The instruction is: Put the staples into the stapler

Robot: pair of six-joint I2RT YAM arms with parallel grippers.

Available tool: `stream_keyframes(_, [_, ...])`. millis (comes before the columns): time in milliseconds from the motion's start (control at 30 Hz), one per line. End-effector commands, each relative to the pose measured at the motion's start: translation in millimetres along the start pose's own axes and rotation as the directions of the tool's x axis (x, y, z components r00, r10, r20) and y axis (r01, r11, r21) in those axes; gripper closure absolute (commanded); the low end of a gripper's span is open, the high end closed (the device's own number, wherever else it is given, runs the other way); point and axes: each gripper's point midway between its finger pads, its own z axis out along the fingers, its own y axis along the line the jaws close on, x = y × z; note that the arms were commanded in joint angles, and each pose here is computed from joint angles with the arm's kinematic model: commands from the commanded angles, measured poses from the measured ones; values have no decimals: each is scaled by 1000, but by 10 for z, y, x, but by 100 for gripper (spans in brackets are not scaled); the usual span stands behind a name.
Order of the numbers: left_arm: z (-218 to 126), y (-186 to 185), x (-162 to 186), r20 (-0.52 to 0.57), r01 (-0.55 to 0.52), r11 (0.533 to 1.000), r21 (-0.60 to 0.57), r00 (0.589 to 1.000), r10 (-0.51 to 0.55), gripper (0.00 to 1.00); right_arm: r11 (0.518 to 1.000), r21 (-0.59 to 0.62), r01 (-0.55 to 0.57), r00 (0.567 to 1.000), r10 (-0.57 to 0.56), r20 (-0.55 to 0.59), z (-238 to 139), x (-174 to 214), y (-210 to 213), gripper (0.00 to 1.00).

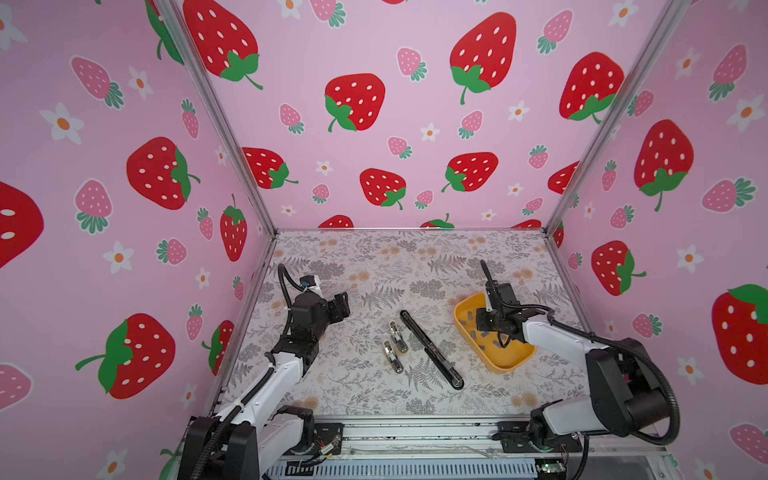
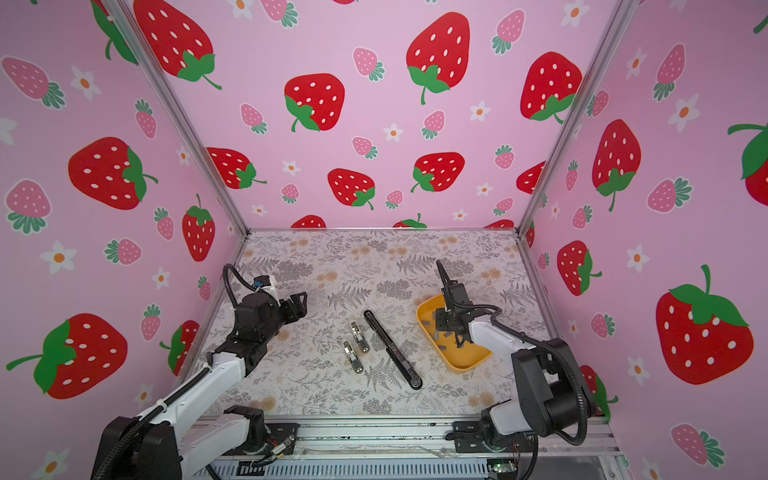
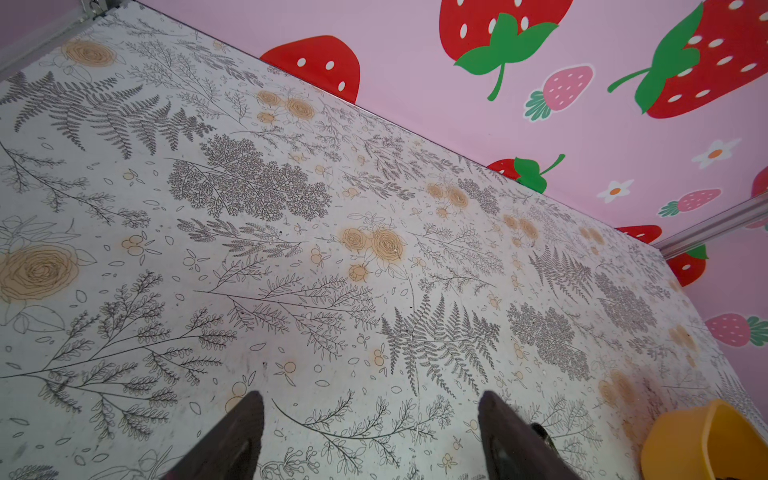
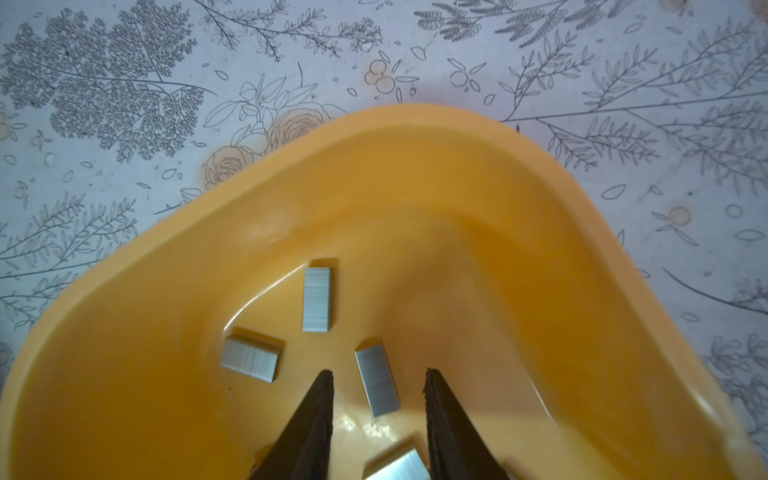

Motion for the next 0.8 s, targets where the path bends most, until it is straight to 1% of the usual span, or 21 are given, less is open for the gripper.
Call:
stream_keyframes(0, [-20, 5, -130, 37, -17, 1000, -20, 999, 17, 18, 1000, 17, 24, 999, -24, -42, 79, 41, -30, 62])
stream_keyframes(200, [3, 9, -129, 33, -16, 1000, -18, 999, 17, 18, 999, 29, 29, 998, -27, -63, 145, 106, -54, 66])
stream_keyframes(300, [18, 4, -124, 26, -15, 1000, -16, 1000, 15, 18, 999, 32, 32, 996, -30, -79, 183, 144, -59, 70])
stream_keyframes(400, [8, 46, -128, 30, -11, 999, -38, 999, 12, 17, 999, 43, 33, 995, -29, -97, 215, 193, -79, 74])
stream_keyframes(767, [1, 47, -140, 32, -12, 999, -39, 999, 13, 17, 998, 52, 26, 992, -20, -124, 244, 299, -105, 74])
